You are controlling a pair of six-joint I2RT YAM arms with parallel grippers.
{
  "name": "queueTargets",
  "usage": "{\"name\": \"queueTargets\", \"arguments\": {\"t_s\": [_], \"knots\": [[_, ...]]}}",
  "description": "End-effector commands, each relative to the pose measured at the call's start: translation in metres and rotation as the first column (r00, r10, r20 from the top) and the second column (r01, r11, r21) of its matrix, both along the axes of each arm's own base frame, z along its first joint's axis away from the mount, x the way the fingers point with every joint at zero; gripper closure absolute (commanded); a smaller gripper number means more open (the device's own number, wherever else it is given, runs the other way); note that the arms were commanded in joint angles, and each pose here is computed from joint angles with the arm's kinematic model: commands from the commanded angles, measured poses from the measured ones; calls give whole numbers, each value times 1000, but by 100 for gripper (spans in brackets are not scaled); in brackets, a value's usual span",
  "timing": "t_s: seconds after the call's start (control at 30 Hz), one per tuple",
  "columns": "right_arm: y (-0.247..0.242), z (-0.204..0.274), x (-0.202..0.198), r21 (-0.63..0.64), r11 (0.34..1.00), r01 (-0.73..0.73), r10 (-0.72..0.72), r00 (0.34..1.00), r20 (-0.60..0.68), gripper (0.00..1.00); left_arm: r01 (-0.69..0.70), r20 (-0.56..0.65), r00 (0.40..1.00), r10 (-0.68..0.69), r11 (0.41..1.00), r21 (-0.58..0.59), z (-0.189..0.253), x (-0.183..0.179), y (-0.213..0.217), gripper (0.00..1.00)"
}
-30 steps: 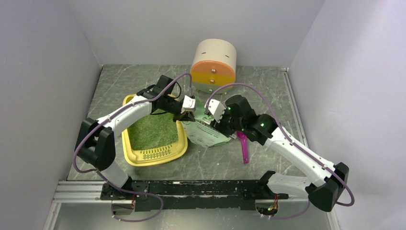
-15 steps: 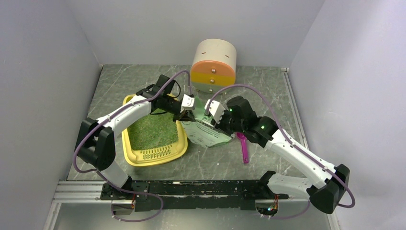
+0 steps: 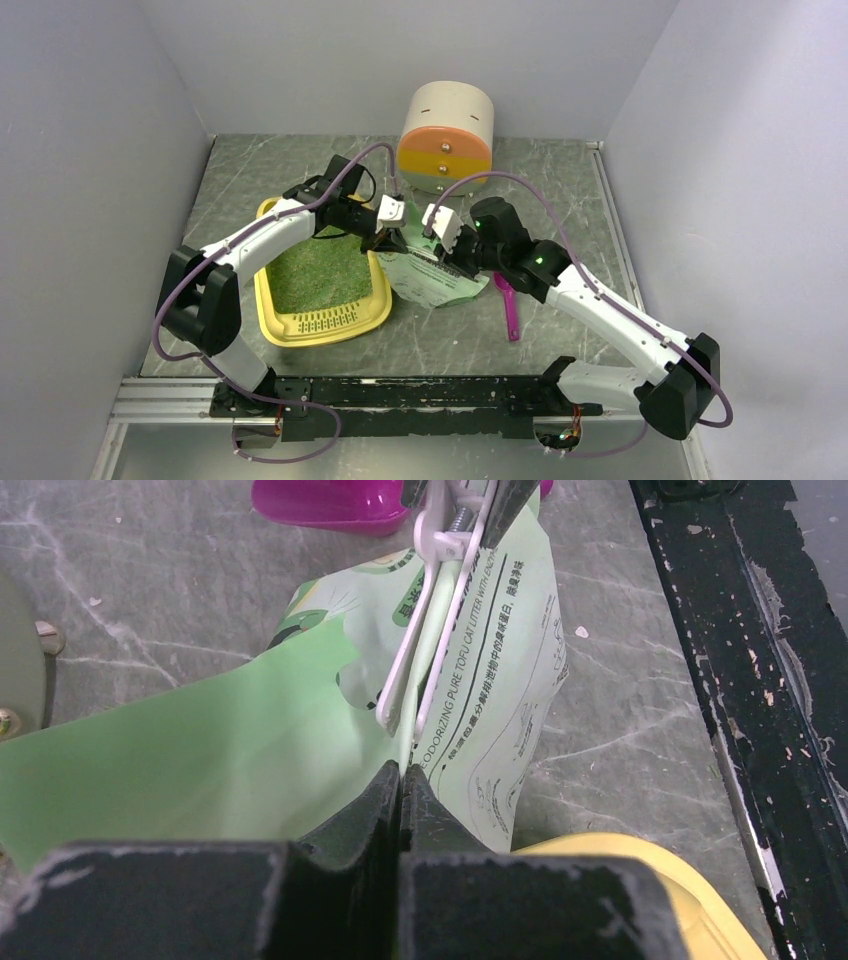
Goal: Fill the litter box with clean litter
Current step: Clamp the cat litter bag at the center of the board.
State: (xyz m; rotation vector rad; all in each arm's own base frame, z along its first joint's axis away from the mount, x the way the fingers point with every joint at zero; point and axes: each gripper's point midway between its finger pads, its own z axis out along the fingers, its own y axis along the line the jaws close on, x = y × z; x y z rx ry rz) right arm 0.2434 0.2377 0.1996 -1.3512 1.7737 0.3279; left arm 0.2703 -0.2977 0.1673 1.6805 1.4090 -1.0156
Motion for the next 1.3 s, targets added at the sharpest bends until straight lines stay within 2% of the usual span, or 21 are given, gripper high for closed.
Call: {"name": "queueTargets", "arguments": {"t_s": [0.0,0.1,0.17,0.3,0.37,0.47,0.5,0.57,0.67,0.73,0.93,1.13,1.23,1.27], "knots": [[-4,-5,-1,19,1000,17,-17,1000,8,78,43,86,996,-33,992,-119,36,5,-7,95],[-13,-6,0,-14,999,40,-40,999,1,72,45,85,996,-35,991,-124,37,5,-8,95],[-19,-9,3,-46,996,70,-70,998,-1,59,44,84,996,-34,992,-122,35,5,-7,95],[-16,-4,4,-16,996,84,-84,996,-5,45,43,82,996,-34,992,-119,34,4,-6,95],[-10,2,2,22,998,61,-61,998,3,47,51,79,996,-42,992,-118,33,2,-6,95],[-4,6,2,54,997,48,-48,999,3,60,62,74,996,-54,992,-109,30,0,-6,93],[-3,5,3,53,998,46,-46,999,1,61,68,73,995,-60,992,-105,28,0,-5,86],[-1,1,3,47,998,39,-39,999,-8,64,78,74,995,-71,992,-95,23,-1,-4,63],[0,-6,3,32,999,34,-33,999,-28,69,80,86,994,-73,994,-78,17,1,-4,44],[0,-7,2,25,999,28,-27,999,-33,71,74,92,993,-69,996,-55,12,4,-4,40],[0,1,1,52,998,24,-23,1000,-12,73,103,48,993,-106,993,65,-16,3,-10,46],[-1,5,-3,72,997,27,-26,1000,-9,73,51,71,996,-57,994,94,-24,5,-7,55],[0,6,-4,90,996,25,-24,1000,-6,72,51,65,996,-56,995,87,-23,3,-7,88],[0,6,-5,95,995,23,-22,1000,-6,69,56,60,996,-61,995,81,-22,2,-8,94]]}}
